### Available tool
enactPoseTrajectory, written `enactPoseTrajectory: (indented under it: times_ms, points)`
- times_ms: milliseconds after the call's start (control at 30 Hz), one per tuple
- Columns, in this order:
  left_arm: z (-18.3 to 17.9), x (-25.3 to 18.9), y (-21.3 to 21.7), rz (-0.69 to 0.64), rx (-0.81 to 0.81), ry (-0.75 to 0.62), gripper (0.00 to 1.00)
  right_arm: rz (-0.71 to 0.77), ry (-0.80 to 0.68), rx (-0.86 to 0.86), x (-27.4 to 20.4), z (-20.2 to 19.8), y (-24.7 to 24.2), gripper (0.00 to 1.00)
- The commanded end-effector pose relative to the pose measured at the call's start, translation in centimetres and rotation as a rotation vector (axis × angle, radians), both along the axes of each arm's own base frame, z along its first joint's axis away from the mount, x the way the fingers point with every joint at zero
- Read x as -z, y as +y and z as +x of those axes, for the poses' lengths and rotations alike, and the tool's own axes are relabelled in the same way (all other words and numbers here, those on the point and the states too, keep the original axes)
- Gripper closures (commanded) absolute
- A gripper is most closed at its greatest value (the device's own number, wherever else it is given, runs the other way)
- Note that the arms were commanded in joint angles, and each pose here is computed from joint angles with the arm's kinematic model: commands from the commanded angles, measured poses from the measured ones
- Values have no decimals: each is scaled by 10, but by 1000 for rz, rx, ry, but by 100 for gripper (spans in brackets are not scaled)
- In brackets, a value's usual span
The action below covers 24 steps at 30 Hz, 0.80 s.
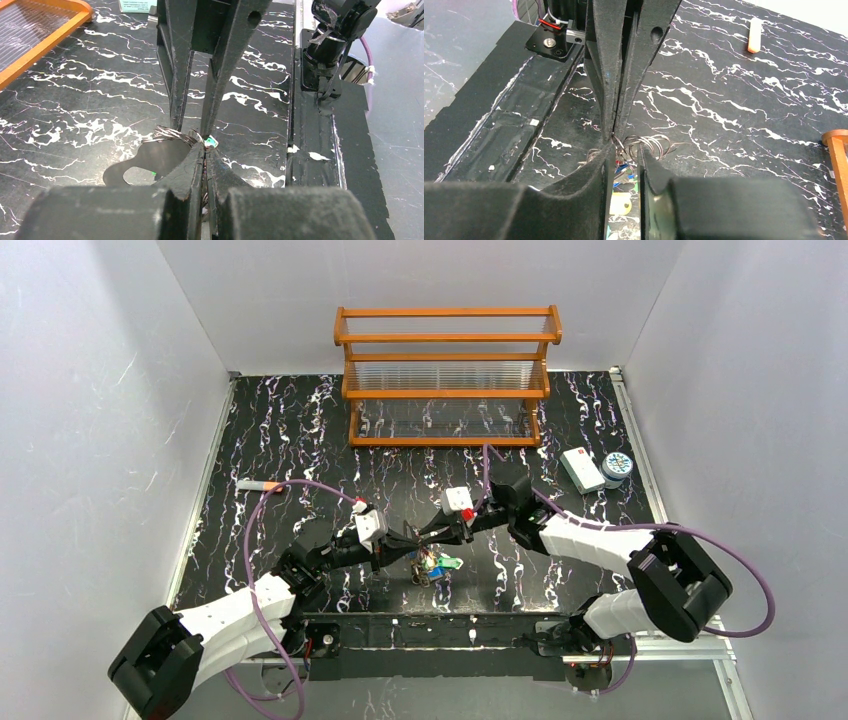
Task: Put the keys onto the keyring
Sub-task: Adjust the key on the keyring.
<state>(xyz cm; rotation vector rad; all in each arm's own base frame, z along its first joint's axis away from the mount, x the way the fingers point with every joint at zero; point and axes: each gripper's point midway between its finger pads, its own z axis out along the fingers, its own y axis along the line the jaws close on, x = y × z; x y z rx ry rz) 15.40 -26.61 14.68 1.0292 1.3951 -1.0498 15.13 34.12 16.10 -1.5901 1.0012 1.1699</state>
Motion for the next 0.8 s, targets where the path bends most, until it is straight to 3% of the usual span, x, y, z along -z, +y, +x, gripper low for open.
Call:
enactPoseTrajectory:
  times_ms: [0,167,533,667,767]
  points:
    - [-3,-20,-5,-50,32,-65,100,50,-56,-43,-18,3,7,74]
    - [-3,-21,-4,-53,28,-69,100,21,-47,-61,-9,0,5,87]
    - [-3,-25,-4,-59,31,-78,100,-4,-49,-64,1,0,3,79]
    - [-3,-26,-5,-62,34,-86,100,-10,-53,-76,1,-1,3,99]
    - [-3,-27,-4,-64,31,-88,100,-14,-56,-76,-2,-1,3,99]
